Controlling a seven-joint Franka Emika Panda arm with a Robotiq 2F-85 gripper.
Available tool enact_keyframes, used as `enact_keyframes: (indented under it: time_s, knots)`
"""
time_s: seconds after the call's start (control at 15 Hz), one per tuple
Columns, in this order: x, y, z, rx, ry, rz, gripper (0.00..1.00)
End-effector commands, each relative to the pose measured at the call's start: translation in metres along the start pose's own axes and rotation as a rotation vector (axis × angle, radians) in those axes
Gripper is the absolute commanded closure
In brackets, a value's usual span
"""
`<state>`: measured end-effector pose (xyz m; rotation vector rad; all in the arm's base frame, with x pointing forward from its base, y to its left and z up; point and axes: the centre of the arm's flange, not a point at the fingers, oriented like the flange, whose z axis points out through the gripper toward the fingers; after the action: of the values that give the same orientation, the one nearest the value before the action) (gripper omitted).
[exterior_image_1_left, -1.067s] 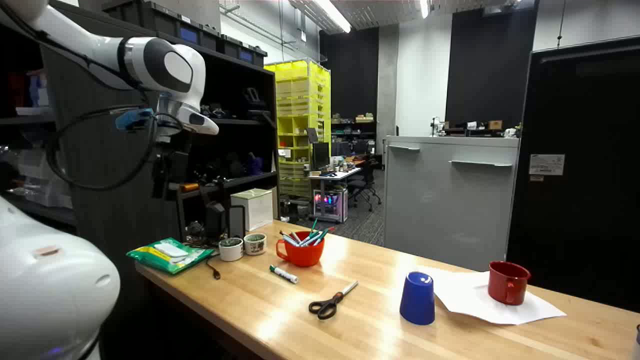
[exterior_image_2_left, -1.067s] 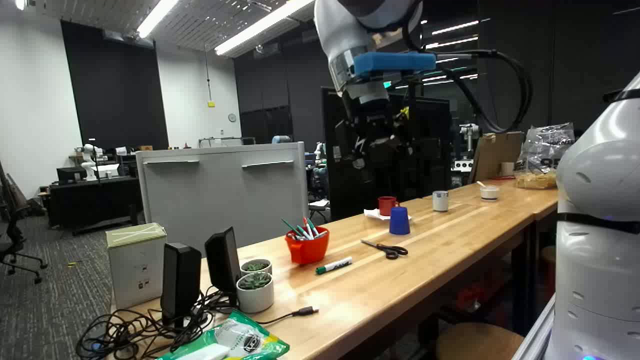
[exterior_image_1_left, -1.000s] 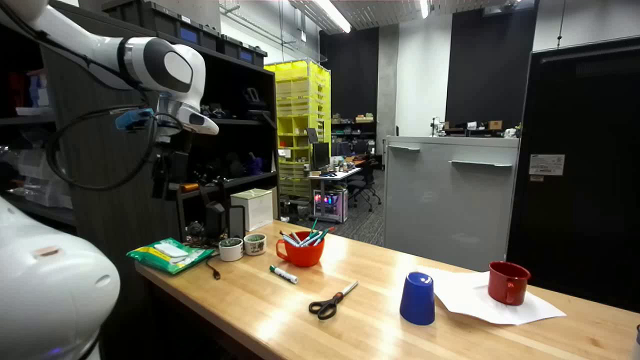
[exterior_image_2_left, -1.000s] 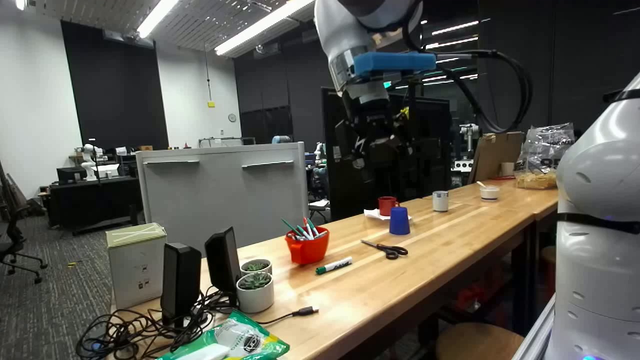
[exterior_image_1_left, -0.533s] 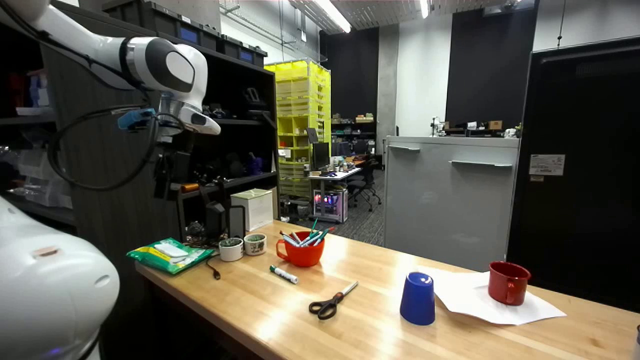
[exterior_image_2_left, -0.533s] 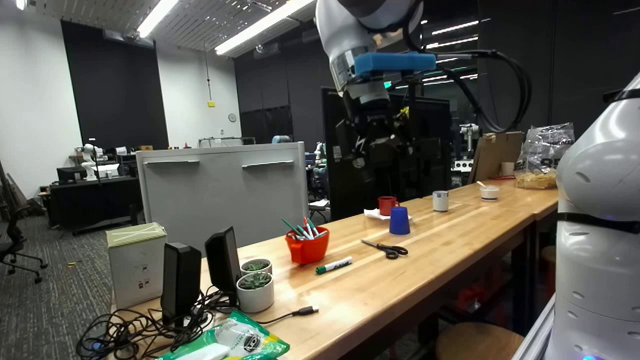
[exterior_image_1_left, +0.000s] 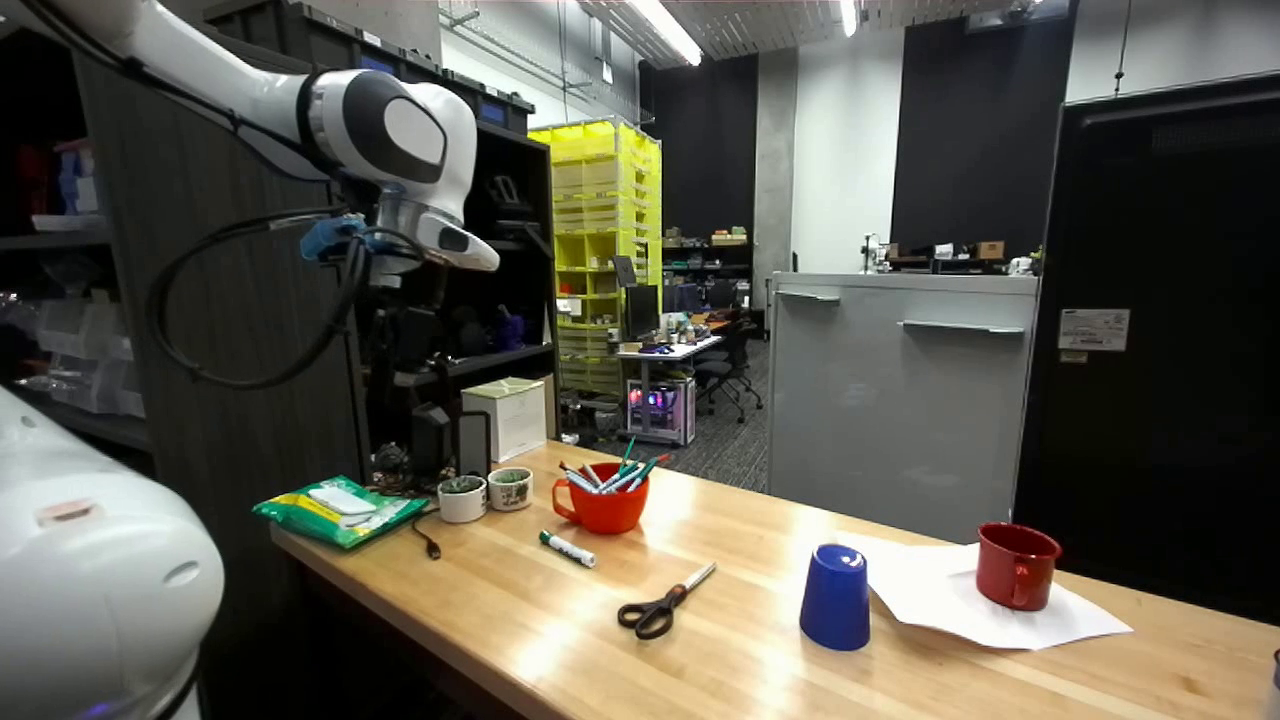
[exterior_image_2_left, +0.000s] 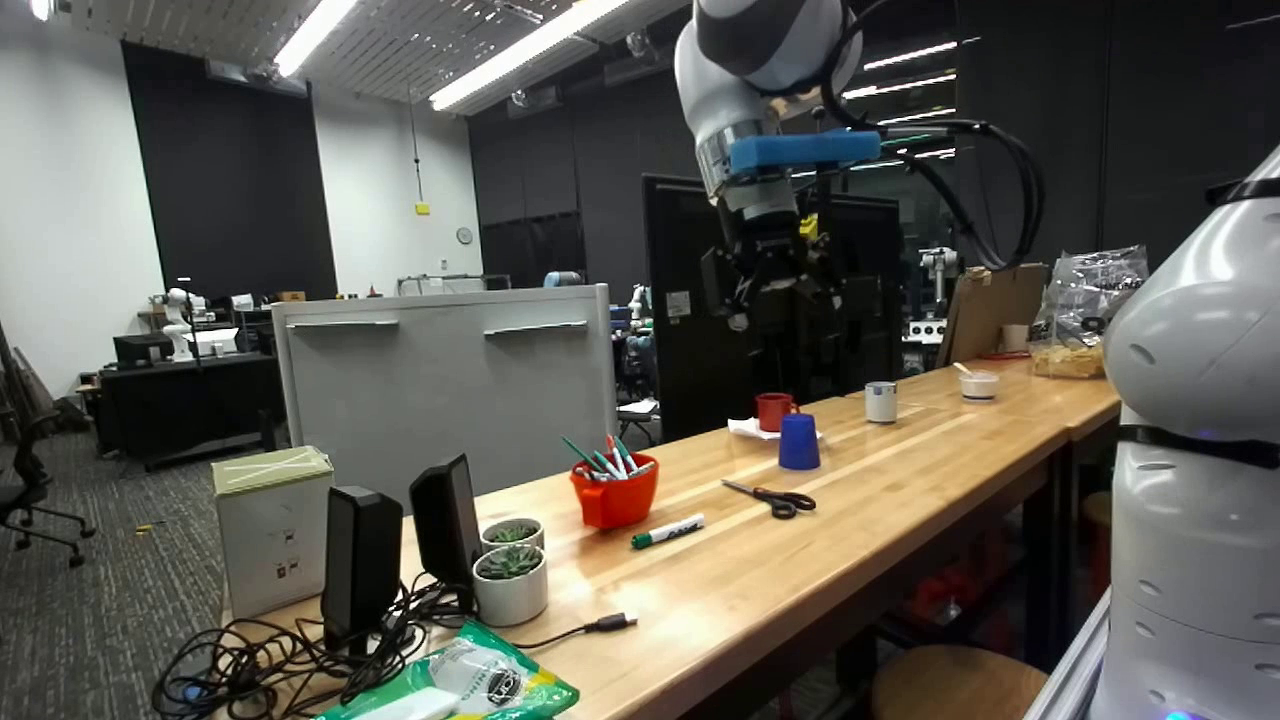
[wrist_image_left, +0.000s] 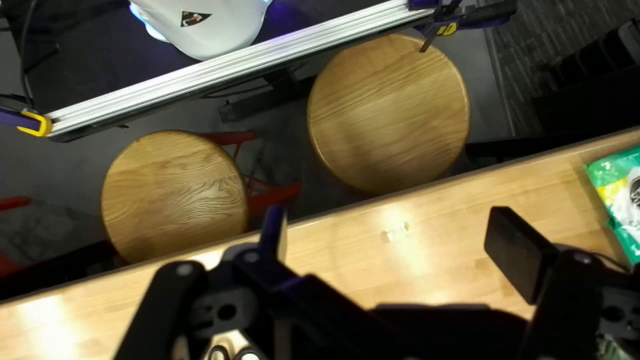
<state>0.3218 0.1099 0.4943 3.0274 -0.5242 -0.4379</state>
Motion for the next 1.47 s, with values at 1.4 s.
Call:
enact_keyframes:
  time_s: [1.4]
  knots:
    - [0.088, 0.181, -0.009, -0.03, 0.074, 0.206, 0.0]
